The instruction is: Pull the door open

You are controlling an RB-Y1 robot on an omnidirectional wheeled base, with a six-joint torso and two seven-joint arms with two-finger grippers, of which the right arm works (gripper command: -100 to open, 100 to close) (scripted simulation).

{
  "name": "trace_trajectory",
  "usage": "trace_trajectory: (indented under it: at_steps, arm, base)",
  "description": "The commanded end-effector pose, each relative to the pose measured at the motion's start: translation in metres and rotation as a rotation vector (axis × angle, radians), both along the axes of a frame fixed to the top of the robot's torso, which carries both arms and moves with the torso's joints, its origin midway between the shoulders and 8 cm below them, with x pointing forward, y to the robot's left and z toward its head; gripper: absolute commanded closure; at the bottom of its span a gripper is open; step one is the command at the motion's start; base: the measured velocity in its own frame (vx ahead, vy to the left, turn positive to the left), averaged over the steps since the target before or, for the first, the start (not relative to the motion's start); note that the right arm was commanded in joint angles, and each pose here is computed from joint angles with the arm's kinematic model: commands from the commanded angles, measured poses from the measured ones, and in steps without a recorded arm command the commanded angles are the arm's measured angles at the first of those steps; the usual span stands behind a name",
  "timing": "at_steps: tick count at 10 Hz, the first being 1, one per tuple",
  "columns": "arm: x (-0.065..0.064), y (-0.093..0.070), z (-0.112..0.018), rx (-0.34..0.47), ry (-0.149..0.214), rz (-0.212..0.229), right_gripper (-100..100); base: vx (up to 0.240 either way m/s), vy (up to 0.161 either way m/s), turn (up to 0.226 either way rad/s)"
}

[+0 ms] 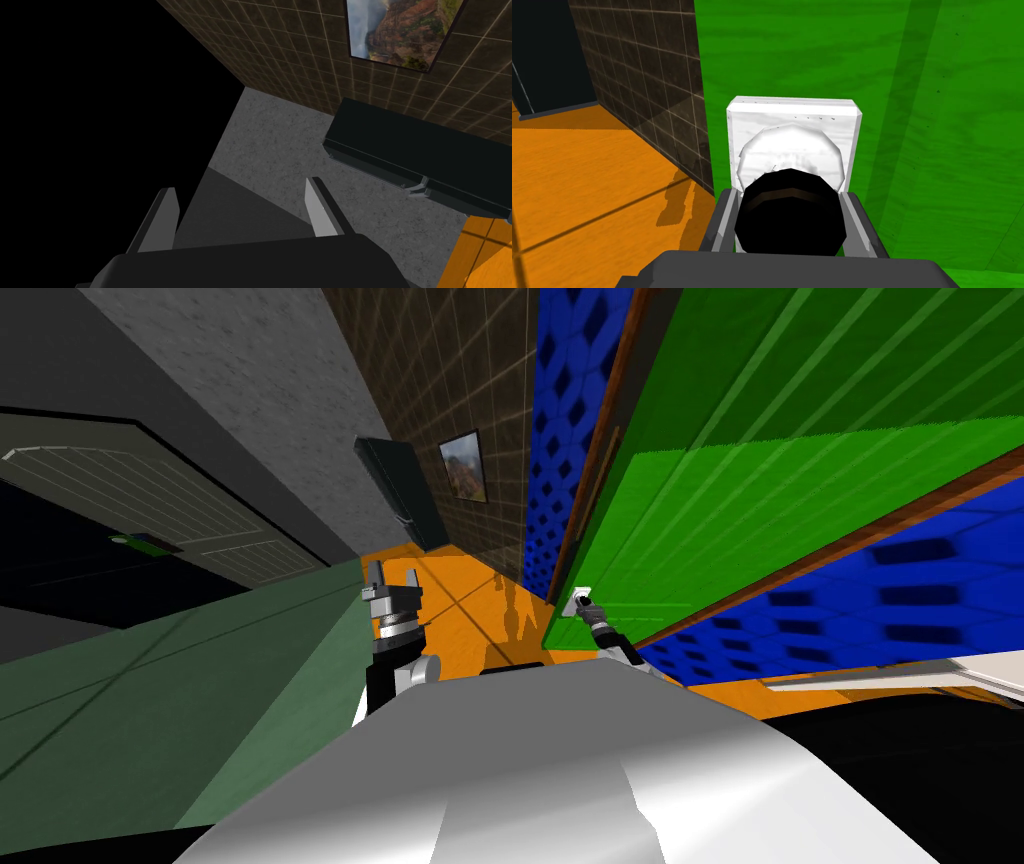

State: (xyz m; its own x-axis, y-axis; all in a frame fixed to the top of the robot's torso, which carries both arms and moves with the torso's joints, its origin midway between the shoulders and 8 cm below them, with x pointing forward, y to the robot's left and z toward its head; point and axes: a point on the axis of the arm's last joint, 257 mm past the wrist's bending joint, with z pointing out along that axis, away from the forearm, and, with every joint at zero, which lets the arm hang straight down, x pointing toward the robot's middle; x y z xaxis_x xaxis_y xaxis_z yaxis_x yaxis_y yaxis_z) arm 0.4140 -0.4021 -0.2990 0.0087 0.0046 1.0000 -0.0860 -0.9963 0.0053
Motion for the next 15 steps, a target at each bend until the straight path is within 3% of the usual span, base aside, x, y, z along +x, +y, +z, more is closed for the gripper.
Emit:
trace_trajectory:
  at_steps: [1,6,15]
  arm:
    - [-0.003,0.003,0.001,0.003,-0.005,0.017,100]
    - [-0.014,0.006,-0.003,0.004,0.005,0.049,100]
    - [-0.029,0.009,0.002,0.005,-0.008,0.111,100]
  base:
    - [-0.231,-0.060,0.132]
    - [-0.177,-0.049,0.097]
    - [-0.192,-0.071,0.124]
